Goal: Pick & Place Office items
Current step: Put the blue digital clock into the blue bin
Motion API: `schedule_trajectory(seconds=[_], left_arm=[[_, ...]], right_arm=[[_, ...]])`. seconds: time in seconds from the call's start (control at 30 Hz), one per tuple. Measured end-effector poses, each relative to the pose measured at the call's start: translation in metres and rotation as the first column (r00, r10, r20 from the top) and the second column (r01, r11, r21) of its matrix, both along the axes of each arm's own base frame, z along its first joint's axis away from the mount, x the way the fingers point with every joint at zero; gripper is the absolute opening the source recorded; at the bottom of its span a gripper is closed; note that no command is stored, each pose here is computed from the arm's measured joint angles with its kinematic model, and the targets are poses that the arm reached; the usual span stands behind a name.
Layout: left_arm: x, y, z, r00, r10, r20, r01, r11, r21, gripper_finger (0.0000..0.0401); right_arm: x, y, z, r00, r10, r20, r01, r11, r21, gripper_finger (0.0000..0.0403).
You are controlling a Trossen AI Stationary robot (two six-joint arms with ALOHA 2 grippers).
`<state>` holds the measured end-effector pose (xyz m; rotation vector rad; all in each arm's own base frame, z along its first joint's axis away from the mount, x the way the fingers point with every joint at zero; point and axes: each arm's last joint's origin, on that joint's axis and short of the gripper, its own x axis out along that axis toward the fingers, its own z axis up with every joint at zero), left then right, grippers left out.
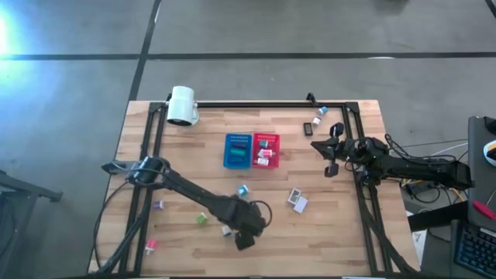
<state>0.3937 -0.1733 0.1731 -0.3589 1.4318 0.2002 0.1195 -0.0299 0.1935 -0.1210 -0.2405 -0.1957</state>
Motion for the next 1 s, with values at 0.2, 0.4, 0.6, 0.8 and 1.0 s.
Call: schedule_trajectory(seconds=[0.2,0.4,0.6,0.8,1.0], left_arm=[[0.004,-0.006,0.0,1.0,0.016,0.019,-0.016,0.999,-0.043,0.0277],[0.008,-0.01,-0.018,0.999,0.032,0.015,-0.031,0.997,-0.075,0.0278],[0.01,-0.01,-0.035,1.0,0.023,-0.015,-0.024,0.998,-0.06,0.0277],[0.012,-0.005,-0.035,1.0,-0.016,-0.025,0.015,0.998,-0.056,0.0269],[0.009,0.008,-0.043,0.995,-0.084,-0.049,0.083,0.996,-0.027,0.0233]], right_arm=[[0.0,0.0,0.0,1.0,0.003,0.001,-0.003,1.0,0.011,0.0013],[0.0,0.0,-0.001,1.0,0.005,-0.005,-0.005,1.0,0.018,0.0013],[0.0,0.0,-0.001,1.0,-0.001,-0.005,0.001,1.0,0.019,0.0013],[0.0,-0.001,-0.001,1.0,-0.025,-0.013,0.025,1.0,0.011,0.0013],[0.0,-0.001,-0.002,0.999,-0.025,-0.023,0.025,1.0,0.012,0.0013]])
